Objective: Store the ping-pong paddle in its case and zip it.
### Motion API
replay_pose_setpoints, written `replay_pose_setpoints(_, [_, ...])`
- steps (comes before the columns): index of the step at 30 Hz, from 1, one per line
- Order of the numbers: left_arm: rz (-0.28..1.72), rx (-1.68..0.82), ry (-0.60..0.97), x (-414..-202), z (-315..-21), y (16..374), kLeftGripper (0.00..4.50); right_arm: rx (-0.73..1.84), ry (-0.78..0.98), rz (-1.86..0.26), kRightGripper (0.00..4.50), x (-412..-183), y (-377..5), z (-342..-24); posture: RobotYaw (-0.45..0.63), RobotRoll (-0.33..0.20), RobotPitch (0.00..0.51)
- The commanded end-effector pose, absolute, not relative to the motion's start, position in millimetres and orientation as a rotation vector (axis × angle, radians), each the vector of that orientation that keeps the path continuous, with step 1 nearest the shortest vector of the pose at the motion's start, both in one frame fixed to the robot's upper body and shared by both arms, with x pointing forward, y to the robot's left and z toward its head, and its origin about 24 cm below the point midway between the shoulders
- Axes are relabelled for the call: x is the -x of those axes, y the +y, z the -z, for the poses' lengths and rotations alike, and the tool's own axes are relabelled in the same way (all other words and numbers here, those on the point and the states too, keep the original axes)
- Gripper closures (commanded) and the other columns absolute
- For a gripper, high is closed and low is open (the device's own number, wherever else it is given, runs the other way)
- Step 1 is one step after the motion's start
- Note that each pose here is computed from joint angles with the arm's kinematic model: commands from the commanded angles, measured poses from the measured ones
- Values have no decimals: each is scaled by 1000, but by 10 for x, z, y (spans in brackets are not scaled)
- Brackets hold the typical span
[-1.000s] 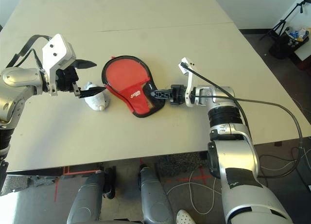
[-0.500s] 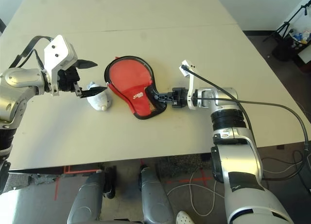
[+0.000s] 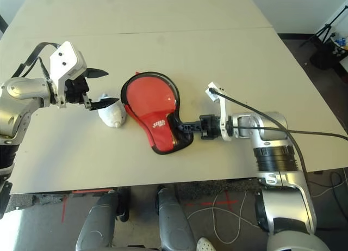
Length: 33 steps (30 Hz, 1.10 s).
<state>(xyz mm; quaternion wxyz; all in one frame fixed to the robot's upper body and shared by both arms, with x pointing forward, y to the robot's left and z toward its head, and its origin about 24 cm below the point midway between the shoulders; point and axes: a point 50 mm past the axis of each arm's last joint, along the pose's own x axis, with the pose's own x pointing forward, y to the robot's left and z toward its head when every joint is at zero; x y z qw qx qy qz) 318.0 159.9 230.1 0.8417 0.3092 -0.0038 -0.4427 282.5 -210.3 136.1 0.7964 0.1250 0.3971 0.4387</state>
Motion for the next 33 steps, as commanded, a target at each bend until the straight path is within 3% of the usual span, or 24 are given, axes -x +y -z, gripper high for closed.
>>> replay_pose_setpoints(1, [952, -659, 7, -3175, -2249, 1576, 0, -332, 988, -948, 4473, -2643, -2043, -1156, -5, 0, 257])
replay_pose_setpoints(8, [958, -659, 7, -3185, -2232, 1552, 0, -367, 1008, -923, 4473, -2524, -2030, -1100, -15, 0, 252])
replay_pose_setpoints(15, [965, -659, 6, -3198, -2215, 1532, 0, -386, 954, -900, 4473, -2557, -2067, -1139, -22, 0, 245])
replay_pose_setpoints(18, [967, -658, 4, -3208, -2211, 1521, 0, -415, 922, -903, 3750, -2600, -2152, -1223, -26, 0, 241])
replay_pose_setpoints(30, [971, -664, 5, -3230, -2210, 1531, 0, -306, 737, -972, 14, -2721, -2594, -1673, -33, 0, 238])
replay_pose_setpoints(33, [973, -665, 6, -3230, -2210, 1533, 0, -291, 684, -951, 14, -2808, -2678, -1717, -34, 0, 237])
